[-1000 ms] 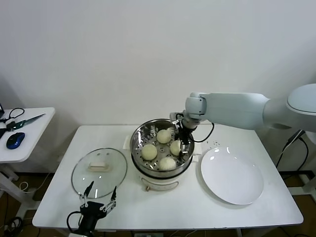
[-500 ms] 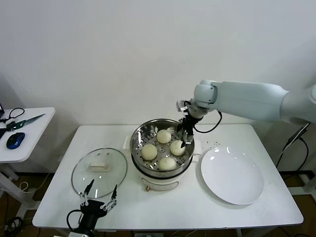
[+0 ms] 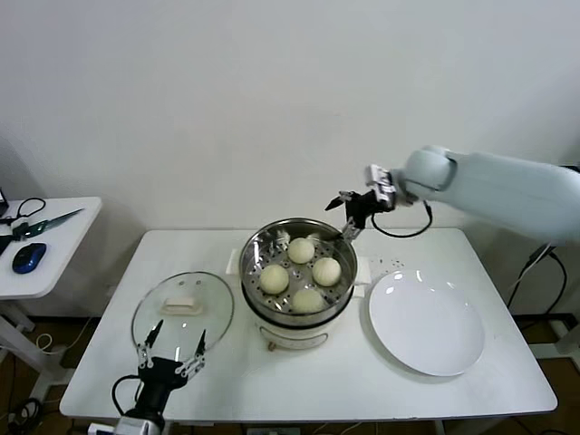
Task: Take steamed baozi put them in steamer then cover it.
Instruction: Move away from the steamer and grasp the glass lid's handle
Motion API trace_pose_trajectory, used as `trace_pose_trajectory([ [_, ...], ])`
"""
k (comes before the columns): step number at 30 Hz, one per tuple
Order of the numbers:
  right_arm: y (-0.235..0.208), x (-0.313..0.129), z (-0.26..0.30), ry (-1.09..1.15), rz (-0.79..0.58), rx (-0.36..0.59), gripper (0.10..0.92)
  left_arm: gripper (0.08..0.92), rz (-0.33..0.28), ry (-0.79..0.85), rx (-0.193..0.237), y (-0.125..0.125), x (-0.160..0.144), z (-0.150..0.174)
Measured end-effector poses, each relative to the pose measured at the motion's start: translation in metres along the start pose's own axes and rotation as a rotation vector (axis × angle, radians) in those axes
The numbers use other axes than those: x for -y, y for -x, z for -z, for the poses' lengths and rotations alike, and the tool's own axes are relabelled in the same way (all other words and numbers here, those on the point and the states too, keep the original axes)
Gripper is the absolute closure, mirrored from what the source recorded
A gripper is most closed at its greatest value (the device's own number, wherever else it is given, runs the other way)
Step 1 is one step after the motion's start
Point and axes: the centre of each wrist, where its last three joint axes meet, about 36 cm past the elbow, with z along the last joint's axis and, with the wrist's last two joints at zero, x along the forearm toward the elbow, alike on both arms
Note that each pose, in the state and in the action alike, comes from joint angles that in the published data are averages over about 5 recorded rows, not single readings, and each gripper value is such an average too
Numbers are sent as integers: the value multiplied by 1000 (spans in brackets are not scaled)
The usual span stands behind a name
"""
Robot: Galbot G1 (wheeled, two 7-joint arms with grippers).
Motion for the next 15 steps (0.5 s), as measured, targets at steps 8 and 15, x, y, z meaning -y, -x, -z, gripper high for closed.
trace_pose_trajectory([
  [8, 7, -62, -64, 151, -242, 265, 200, 177, 42, 28, -7, 6, -3, 5],
  [15, 13, -120, -106, 285, -429, 417, 200, 177, 81, 131, -12, 8, -9, 6],
])
